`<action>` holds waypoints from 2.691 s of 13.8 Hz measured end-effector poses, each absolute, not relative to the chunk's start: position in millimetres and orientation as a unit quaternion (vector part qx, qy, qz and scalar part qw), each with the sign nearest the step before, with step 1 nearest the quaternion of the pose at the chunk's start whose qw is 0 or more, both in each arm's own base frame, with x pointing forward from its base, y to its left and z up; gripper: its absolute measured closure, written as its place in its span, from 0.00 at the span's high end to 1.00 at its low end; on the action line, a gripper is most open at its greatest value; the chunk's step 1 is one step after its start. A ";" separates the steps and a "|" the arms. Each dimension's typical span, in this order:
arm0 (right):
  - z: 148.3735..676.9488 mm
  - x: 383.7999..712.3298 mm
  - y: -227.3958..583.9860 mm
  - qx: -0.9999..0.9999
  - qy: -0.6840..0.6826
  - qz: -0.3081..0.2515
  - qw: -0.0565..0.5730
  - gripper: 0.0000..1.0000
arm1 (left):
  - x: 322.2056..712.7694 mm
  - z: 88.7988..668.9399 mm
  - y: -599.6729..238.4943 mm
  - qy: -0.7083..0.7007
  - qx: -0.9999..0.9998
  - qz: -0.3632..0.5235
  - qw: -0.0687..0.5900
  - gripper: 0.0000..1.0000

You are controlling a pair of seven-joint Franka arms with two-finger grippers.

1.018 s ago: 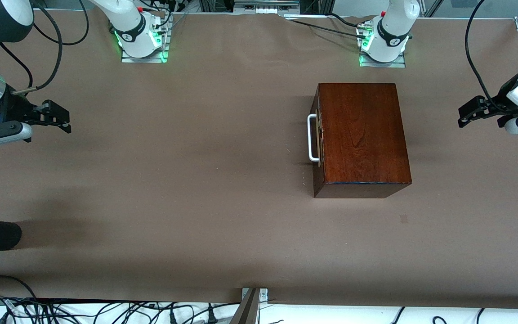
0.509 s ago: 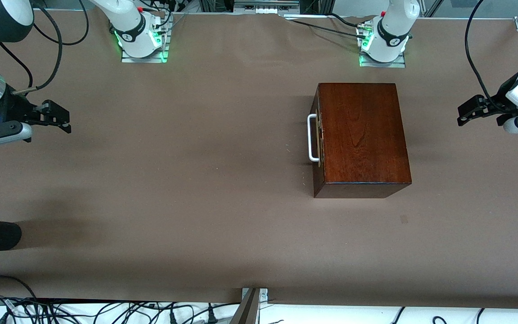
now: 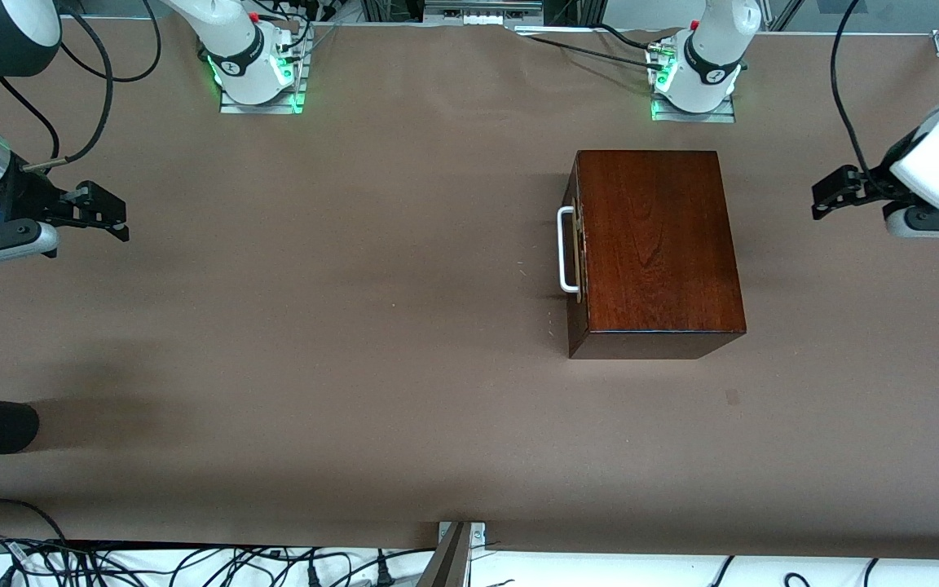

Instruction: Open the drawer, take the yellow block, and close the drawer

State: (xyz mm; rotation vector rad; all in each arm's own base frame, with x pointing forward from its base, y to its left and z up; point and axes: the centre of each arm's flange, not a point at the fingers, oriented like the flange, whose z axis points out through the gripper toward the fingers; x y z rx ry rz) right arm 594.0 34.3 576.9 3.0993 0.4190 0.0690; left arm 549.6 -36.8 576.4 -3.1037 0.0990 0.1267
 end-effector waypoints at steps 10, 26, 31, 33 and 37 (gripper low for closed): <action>577.3 594.1 34.1 0.991 0.134 0.022 0.007 1.00 | 549.7 504.3 -282.2 0.103 -0.990 0.095 0.001 1.00; 577.4 594.1 34.1 0.991 0.134 0.022 0.006 1.00 | 490.9 315.3 -414.9 0.076 -0.988 0.073 0.109 1.00; 577.4 594.1 34.1 0.991 0.134 0.022 0.006 1.00 | 489.6 304.2 -418.8 0.070 -0.990 0.057 0.107 1.00; 577.4 594.1 34.1 0.991 0.134 0.022 0.006 1.00 | 486.4 301.0 -423.5 0.067 -0.990 0.051 0.112 1.00; 577.4 594.1 34.1 0.991 0.134 0.022 0.006 1.00 | 480.8 274.5 -425.3 0.065 -0.988 0.067 0.120 1.00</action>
